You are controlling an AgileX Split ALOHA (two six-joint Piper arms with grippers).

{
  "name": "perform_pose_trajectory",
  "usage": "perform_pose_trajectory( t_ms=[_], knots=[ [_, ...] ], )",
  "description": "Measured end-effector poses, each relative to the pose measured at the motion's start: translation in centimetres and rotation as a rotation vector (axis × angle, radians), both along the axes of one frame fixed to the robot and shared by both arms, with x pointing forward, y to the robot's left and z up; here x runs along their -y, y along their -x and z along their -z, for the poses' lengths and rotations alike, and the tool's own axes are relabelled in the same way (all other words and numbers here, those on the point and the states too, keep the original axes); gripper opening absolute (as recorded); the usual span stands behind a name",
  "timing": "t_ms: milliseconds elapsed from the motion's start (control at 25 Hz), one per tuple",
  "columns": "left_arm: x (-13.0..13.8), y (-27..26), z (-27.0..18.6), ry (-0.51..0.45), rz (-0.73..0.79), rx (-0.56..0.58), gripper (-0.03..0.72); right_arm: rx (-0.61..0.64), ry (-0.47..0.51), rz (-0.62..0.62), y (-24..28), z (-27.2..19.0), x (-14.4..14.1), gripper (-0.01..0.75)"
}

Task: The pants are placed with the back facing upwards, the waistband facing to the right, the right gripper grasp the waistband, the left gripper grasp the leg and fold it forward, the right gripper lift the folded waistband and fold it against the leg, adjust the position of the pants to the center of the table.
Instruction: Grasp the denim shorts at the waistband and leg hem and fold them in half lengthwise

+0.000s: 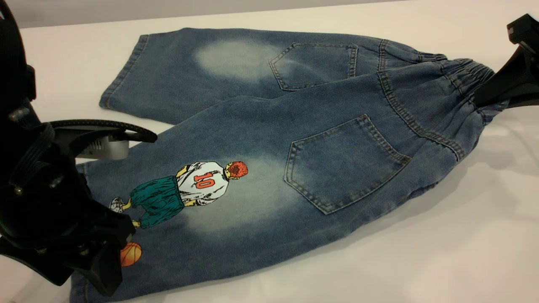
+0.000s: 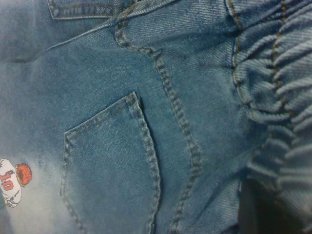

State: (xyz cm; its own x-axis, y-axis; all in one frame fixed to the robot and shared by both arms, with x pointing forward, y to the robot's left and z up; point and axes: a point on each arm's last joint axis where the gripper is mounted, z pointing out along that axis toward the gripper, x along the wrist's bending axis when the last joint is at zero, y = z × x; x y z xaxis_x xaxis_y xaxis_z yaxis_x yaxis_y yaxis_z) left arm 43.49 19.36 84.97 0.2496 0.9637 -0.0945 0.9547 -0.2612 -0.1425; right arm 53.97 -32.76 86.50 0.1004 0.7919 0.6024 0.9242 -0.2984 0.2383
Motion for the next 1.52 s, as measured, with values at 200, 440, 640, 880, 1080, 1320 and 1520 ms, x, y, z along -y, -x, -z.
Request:
perform_pose_trajectory(
  t_ms=[200,440,640,880,1080,1320,1520],
  knots=[
    [0.0,-0.4,0.1,0.003,0.033,0.043,0.498,0.0,0.0,0.0,0.0,0.0,0.0,0.032],
    [0.0,-0.5,0.1,0.005,0.034,0.053,0.498,0.002,0.001,-0.003,0.0,0.0,0.0,0.032],
    [0.0,-0.7,0.1,0.002,0.053,0.079,0.498,0.002,0.001,-0.003,0.0,0.0,0.0,0.032],
    [-0.1,-0.5,1.1,-0.014,0.054,0.045,0.498,0.004,0.003,-0.005,0.0,0.0,0.0,0.032],
    [-0.3,-0.3,2.6,-0.038,0.045,-0.004,0.498,0.004,0.004,-0.006,0.0,0.0,0.0,0.032],
    [-0.2,-0.3,2.6,-0.036,0.048,0.003,0.497,0.004,0.004,-0.006,0.0,0.0,0.0,0.032],
    [-0.2,-0.4,2.7,-0.034,0.048,0.015,0.434,0.005,0.004,-0.006,0.0,0.0,0.0,0.032]
  ],
)
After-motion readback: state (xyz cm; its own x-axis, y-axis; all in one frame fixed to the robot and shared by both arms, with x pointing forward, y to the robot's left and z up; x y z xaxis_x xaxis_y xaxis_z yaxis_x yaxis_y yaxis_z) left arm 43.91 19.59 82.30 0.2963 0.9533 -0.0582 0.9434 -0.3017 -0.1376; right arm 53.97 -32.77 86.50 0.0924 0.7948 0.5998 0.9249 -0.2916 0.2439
